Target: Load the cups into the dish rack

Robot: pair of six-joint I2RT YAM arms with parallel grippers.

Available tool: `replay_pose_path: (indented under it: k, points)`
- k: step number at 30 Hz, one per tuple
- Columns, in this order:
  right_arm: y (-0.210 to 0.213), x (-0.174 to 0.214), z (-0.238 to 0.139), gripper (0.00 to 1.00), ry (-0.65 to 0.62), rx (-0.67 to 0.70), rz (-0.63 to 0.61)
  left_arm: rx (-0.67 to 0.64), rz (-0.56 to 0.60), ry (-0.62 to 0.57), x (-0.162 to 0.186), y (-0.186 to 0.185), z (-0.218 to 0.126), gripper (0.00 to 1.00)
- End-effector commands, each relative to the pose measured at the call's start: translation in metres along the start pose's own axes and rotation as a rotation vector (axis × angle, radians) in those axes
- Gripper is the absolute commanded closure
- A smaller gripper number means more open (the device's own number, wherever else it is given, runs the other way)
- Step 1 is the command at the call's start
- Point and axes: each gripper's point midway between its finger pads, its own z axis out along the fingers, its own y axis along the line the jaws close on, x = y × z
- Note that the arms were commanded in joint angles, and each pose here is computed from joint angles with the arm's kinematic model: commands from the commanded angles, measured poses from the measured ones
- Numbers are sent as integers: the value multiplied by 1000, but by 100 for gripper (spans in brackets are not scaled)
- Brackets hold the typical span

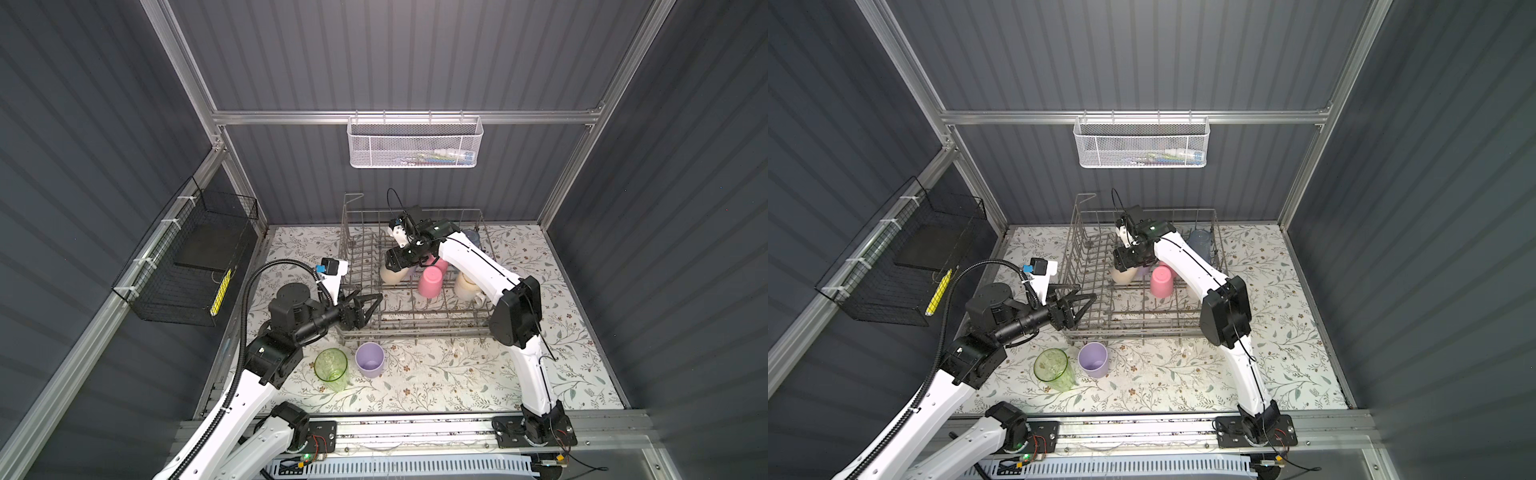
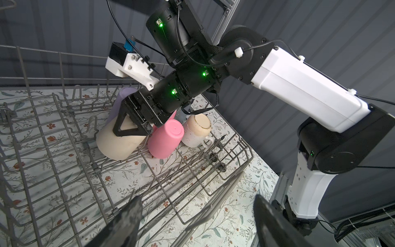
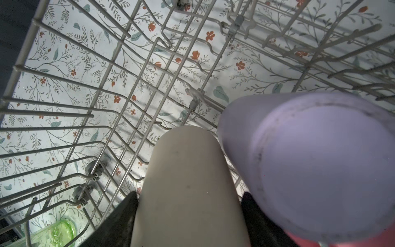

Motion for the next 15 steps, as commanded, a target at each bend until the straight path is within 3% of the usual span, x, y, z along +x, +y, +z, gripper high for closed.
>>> replay_pose_path:
  k: [1,8,15]
  points:
    - [2,1,4,61,12,11,-2,2,16,1,3,1,-2,19]
    - [5,6,16,57,37,13,0,2,16,5,4,1,-1,19]
    - [8,10,23,46,52,15,-5,2,16,14,6,2,1,19]
